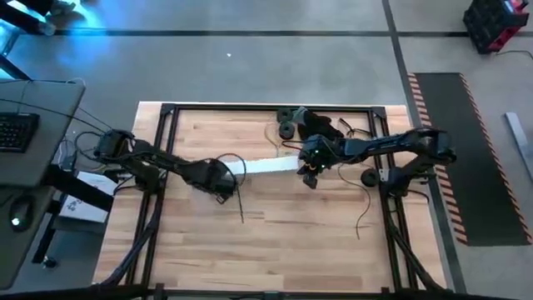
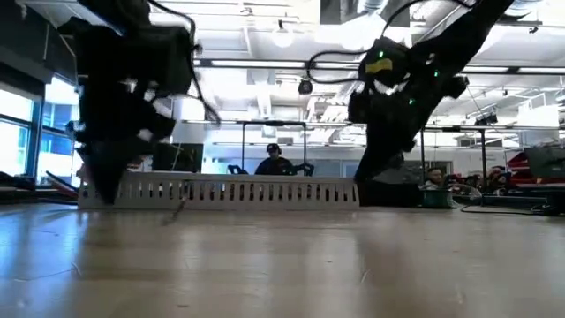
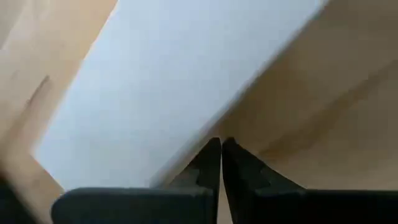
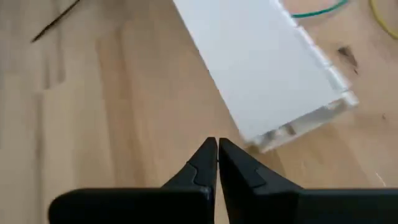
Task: Ziptie cables
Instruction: Close the white cable duct, then return to Home Position
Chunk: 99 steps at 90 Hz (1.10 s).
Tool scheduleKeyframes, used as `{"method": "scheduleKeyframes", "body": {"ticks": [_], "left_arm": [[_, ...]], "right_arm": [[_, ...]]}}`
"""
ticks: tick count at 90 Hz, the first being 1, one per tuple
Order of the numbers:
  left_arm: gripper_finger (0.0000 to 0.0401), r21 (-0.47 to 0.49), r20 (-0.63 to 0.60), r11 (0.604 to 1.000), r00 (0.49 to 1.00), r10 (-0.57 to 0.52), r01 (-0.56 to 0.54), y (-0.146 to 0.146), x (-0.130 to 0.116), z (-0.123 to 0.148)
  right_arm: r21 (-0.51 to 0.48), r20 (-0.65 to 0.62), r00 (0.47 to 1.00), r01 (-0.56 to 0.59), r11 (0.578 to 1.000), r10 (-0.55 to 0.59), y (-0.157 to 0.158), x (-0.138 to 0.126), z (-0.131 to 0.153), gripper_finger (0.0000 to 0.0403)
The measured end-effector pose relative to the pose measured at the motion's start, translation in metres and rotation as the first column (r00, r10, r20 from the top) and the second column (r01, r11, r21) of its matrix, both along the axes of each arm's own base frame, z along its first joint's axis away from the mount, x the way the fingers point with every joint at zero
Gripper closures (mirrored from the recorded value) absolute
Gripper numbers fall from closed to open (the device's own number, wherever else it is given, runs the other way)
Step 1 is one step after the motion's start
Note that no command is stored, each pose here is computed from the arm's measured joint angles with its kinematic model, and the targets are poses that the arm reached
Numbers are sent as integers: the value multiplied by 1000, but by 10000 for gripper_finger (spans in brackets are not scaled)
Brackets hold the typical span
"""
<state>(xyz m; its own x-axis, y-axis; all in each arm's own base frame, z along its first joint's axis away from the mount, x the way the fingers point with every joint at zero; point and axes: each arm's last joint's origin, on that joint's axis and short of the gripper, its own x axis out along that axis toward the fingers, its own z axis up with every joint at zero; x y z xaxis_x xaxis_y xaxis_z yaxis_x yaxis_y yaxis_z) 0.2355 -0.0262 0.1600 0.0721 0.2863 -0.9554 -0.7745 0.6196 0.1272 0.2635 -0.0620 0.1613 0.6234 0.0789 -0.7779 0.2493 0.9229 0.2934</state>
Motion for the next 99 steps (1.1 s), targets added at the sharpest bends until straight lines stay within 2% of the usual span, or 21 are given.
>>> {"method": "scheduleKeyframes", "body": {"ticks": [10,20,29,39,48,56,69,74,83,91,99], "left_arm": [[401,-37,131,999,991,38,-33,-1,-6,30],[401,-32,353,998,934,54,-46,-4,-14,70],[401,-17,558,999,828,48,-46,-4,-29,105],[401,18,711,1000,703,-11,-3,-1,-50,137],[401,74,778,996,621,-88,48,3,-71,156],[401,125,827,991,547,-130,47,8,-87,171],[401,167,852,986,499,-159,28,13,-105,179],[401,166,862,986,483,-154,16,14,-110,179],[401,162,871,987,469,-142,-2,15,-115,175],[401,172,861,985,487,-145,-12,16,-115,165],[401,172,868,985,476,-140,-23,16,-113,156]], "right_arm": [[24,14,1000,-21,1000,21,0,-22,27,403],[60,43,997,-67,996,65,2,-50,52,403],[62,89,993,-78,995,72,1,-78,73,403],[73,156,987,-60,996,48,2,-109,83,403],[91,288,957,-74,993,45,4,-128,88,403],[133,364,931,-87,987,33,7,-142,84,403],[143,440,898,-53,988,-15,11,-158,80,403],[137,495,867,-26,990,-46,11,-162,86,403],[201,521,841,49,978,-149,14,-169,84,403],[174,600,779,97,980,-184,17,-174,89,403],[128,644,733,181,975,-221,19,-178,89,403]]}}
